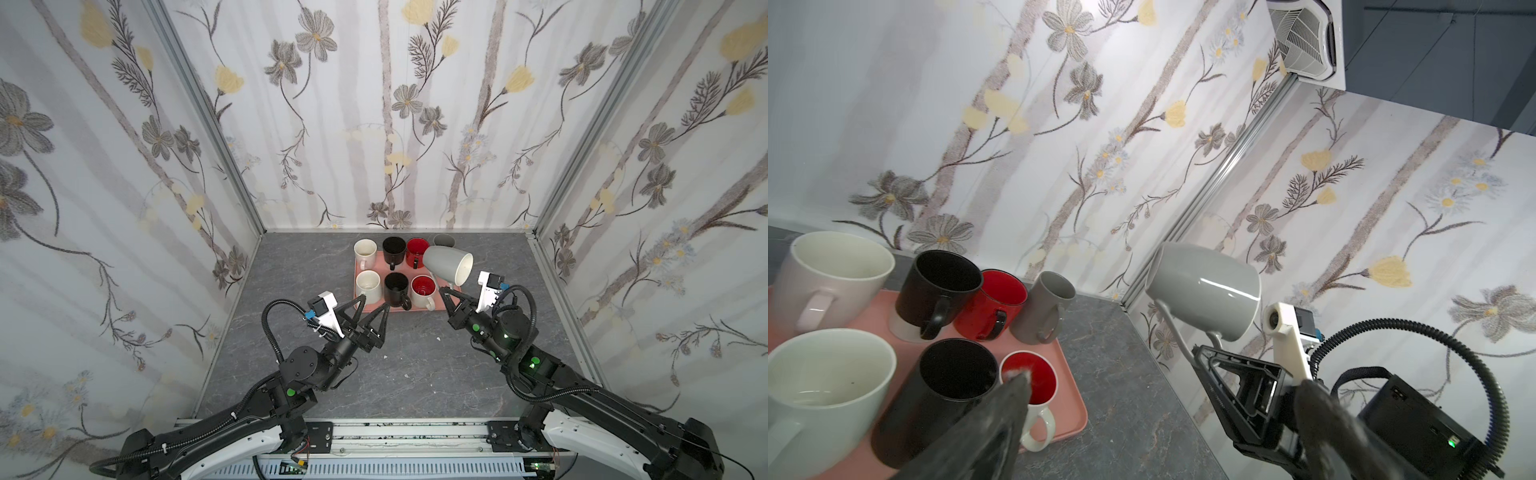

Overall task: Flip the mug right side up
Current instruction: 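Carry the grey mug upright toward the tray with the right gripper while the left withdraws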

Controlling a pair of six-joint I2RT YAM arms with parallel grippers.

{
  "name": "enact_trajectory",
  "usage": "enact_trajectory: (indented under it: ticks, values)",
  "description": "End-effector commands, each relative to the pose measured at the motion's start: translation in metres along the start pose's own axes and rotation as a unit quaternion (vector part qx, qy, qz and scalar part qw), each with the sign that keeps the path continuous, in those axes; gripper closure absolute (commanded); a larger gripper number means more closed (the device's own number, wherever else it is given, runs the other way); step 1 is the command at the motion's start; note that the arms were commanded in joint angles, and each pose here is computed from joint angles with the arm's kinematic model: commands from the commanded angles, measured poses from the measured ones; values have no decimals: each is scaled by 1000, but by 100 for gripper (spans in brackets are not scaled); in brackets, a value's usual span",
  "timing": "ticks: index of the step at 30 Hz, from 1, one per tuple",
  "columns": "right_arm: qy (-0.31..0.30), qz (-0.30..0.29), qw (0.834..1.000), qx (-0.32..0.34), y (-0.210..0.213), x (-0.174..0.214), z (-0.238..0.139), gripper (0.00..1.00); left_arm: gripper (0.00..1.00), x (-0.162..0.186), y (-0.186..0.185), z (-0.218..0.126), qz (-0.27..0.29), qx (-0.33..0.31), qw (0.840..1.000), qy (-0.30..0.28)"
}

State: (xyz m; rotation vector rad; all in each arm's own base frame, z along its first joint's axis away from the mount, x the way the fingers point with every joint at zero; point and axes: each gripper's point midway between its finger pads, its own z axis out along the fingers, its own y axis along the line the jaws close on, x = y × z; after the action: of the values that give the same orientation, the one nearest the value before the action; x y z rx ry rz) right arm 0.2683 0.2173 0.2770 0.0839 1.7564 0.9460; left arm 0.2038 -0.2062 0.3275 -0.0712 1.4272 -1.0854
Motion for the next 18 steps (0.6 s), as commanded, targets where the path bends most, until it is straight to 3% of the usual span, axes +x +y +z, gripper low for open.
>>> enact_trajectory:
  ticks: [1, 5, 9, 18]
  values:
    - [101, -86, 977, 166, -78, 30, -11, 100, 0, 2, 22, -7, 18, -45, 999, -4]
    - [163, -136, 946, 245, -119, 30, -4, 100, 0, 3, 32, -14, 21, -63, 998, -5]
    - [217, -160, 920, 284, -144, 32, 16, 100, 0, 5, 40, -13, 32, -86, 996, 1]
    - [287, -184, 887, 311, -173, 49, 53, 100, 0, 6, 44, -14, 35, -97, 995, 2]
